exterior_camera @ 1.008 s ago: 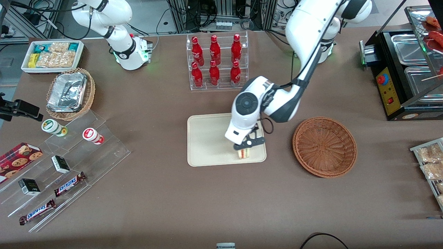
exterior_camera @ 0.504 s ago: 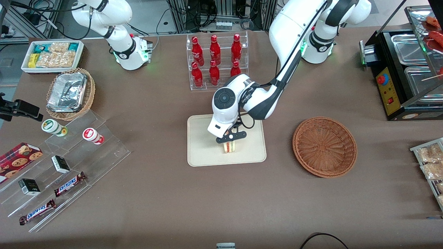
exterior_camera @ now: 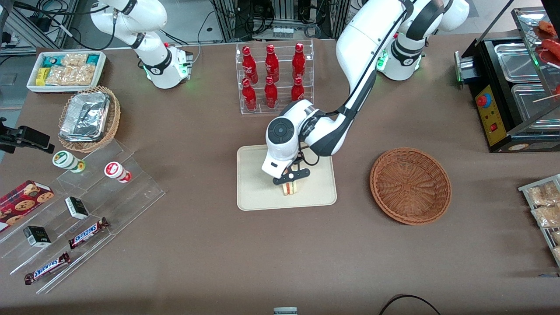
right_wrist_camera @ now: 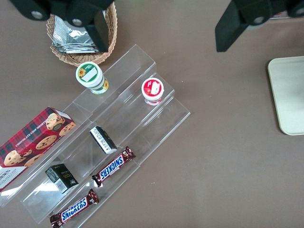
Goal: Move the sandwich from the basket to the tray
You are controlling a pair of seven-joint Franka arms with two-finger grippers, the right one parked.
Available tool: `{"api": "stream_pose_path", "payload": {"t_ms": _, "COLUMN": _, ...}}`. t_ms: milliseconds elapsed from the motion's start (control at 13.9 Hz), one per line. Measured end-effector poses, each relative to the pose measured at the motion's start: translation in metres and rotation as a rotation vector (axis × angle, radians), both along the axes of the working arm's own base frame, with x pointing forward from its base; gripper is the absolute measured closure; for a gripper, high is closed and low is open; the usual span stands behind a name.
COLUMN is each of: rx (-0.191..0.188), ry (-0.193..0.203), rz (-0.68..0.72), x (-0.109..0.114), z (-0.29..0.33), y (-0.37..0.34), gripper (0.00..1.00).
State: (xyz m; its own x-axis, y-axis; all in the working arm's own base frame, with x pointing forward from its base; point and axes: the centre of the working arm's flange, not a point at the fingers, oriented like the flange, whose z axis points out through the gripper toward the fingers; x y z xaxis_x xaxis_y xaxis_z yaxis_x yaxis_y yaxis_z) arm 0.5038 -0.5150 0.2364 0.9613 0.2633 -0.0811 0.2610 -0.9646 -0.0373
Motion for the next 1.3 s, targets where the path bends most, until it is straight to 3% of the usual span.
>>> {"api": "stream_pose_path", "payload": {"t_ms": 360, "rx": -0.014, "ry": -0.015, "rz": -0.006, "x": 0.003, "z": 0.025, "y": -0.009, "gripper": 0.28}}
{"api": "stream_pose_path", "payload": {"t_ms": 576, "rx": -0.013, "ry": -0.016, "rz": -0.010, "x": 0.008, "z": 0.084, "y": -0.013, "gripper": 0.00}}
{"api": "stream_pose_path", "payload": {"t_ms": 936, "rx": -0.013, "ry": -0.041, "rz": -0.070, "x": 0.015, "z": 0.178, "y": 0.003, "gripper": 0.00}}
{"api": "stream_pose_path", "payload": {"t_ms": 1152, "rx": 0.054, "ry": -0.033, "rz": -0.018, "x": 0.039, "z": 0.194, "y": 0.048, "gripper": 0.00}}
{"api": "stream_pose_path", "payload": {"t_ms": 1296, "rx": 0.073, "ry": -0.015, "rz": -0.011, "x": 0.065, "z": 0.193, "y": 0.091, "gripper": 0.00}}
